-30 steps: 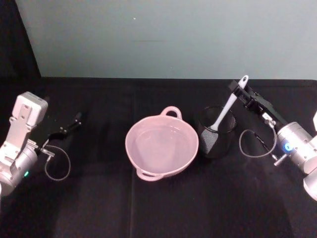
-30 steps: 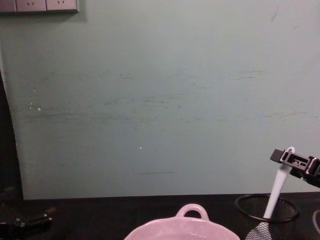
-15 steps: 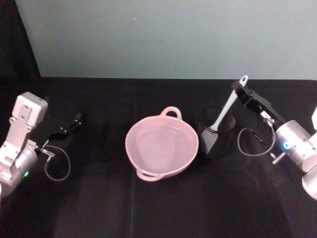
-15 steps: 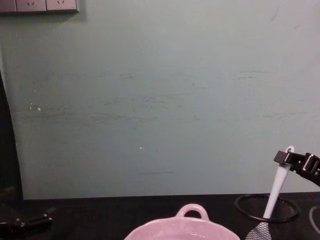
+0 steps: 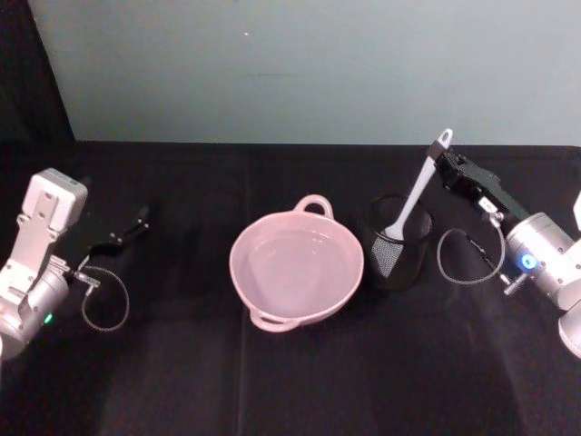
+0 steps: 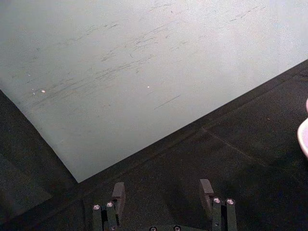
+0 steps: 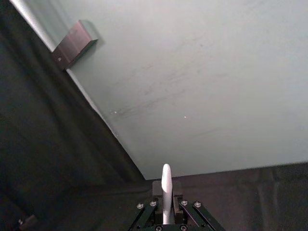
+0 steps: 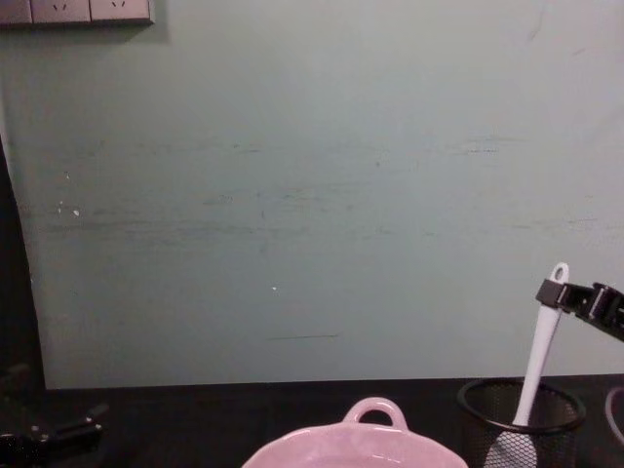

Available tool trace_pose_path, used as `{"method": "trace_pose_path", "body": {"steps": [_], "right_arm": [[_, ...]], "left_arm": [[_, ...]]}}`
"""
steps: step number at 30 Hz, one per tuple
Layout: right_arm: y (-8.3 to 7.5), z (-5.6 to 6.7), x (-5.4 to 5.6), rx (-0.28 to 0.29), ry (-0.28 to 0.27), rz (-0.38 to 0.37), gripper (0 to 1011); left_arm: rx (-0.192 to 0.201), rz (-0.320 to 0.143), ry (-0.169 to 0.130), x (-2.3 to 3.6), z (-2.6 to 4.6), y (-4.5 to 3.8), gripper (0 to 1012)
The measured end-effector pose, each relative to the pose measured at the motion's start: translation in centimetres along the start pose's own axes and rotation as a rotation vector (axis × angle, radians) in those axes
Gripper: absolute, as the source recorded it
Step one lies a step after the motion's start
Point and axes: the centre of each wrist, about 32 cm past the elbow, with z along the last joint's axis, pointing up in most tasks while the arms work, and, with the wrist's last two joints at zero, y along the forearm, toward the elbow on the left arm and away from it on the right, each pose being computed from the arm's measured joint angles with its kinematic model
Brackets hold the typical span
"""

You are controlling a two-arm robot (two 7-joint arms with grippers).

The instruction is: Use the one hand to pick up the spoon and stir the clear water in the bowl.

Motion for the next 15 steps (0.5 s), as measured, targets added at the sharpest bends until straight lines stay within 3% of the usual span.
{"method": "trace_pose_path", "body": {"steps": [5, 6, 7, 8, 12, 15], "right_arm": [[0.1, 1.5, -1.1, -0.013, -0.139, 0.026, 118], [0.1, 1.5, -1.1, -0.013, -0.139, 0.026, 118], [0.1, 2.4, -1.6, -0.021, -0.206, 0.047, 118], [0.1, 2.4, -1.6, -0.021, -0.206, 0.047, 118], [0.4, 4.5, -2.4, -0.033, -0.313, 0.105, 118], [0.4, 5.5, -2.7, -0.042, -0.352, 0.132, 118]], "left_arm": [[0.0, 0.0, 0.0, 0.0, 0.0, 0.0, 1011], [0.0, 0.0, 0.0, 0.0, 0.0, 0.0, 1011], [0.0, 0.0, 0.0, 0.0, 0.0, 0.0, 1011], [0.0, 0.0, 0.0, 0.0, 0.0, 0.0, 1011], [0.0, 0.0, 0.0, 0.0, 0.0, 0.0, 1011], [0.0, 0.0, 0.0, 0.0, 0.0, 0.0, 1011]]}}
